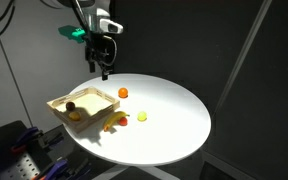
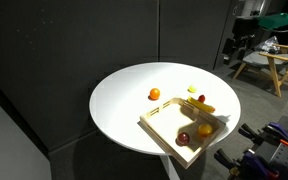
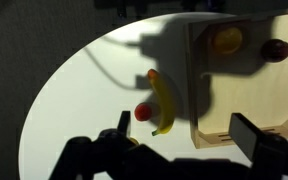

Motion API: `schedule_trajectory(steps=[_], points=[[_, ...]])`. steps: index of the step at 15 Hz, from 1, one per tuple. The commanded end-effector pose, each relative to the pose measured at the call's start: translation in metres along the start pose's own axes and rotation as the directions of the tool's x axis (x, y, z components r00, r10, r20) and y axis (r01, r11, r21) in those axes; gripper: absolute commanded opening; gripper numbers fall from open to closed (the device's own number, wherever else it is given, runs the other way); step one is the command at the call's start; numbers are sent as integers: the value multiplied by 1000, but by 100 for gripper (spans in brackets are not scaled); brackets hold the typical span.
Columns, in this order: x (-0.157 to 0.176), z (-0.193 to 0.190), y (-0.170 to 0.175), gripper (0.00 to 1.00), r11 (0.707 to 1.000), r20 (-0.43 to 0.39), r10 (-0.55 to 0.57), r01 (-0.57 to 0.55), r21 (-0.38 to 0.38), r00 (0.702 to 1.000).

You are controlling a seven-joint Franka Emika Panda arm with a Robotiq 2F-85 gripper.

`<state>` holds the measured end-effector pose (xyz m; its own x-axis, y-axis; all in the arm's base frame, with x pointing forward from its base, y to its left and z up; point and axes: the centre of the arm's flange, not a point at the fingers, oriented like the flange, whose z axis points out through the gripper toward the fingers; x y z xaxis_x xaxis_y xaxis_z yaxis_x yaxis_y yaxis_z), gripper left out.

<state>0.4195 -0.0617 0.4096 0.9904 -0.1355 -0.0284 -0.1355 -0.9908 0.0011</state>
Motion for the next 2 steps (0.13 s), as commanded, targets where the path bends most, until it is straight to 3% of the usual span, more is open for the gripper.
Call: schedule_trajectory(steps=[1,2], points=[[0,0,0,100,1000,0,0,0,0,1000],[0,0,0,100,1000,0,0,0,0,1000]])
